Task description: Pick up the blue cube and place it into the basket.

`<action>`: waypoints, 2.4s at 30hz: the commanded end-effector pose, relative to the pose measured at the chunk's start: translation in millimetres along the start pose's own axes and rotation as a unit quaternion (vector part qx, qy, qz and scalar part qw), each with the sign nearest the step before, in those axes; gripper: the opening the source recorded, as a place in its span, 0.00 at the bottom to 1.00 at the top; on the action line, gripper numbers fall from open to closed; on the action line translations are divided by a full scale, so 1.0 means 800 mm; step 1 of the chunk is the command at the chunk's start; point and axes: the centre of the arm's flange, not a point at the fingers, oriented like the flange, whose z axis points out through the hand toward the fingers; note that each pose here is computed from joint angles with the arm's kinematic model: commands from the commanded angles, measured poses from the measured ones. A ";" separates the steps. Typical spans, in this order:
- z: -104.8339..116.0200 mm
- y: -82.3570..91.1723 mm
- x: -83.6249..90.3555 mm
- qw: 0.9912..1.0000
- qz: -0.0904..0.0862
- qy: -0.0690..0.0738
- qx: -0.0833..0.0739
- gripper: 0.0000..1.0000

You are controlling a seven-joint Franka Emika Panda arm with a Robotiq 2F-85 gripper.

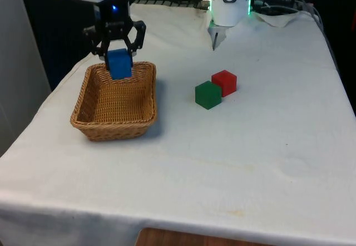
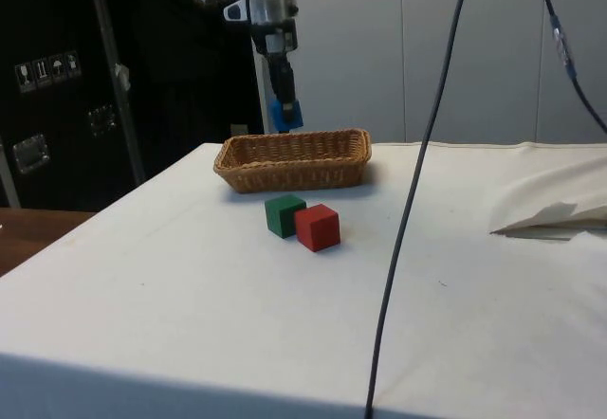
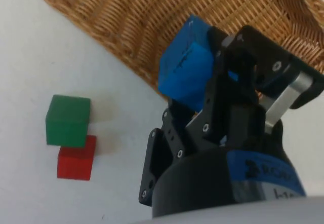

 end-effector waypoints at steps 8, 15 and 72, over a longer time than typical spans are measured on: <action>0.028 0.008 -0.004 1.000 0.006 0.009 -0.006 0.00; 0.051 0.014 -0.007 1.000 0.016 0.019 -0.013 0.00; 0.088 0.020 -0.016 0.997 0.053 0.049 -0.018 1.00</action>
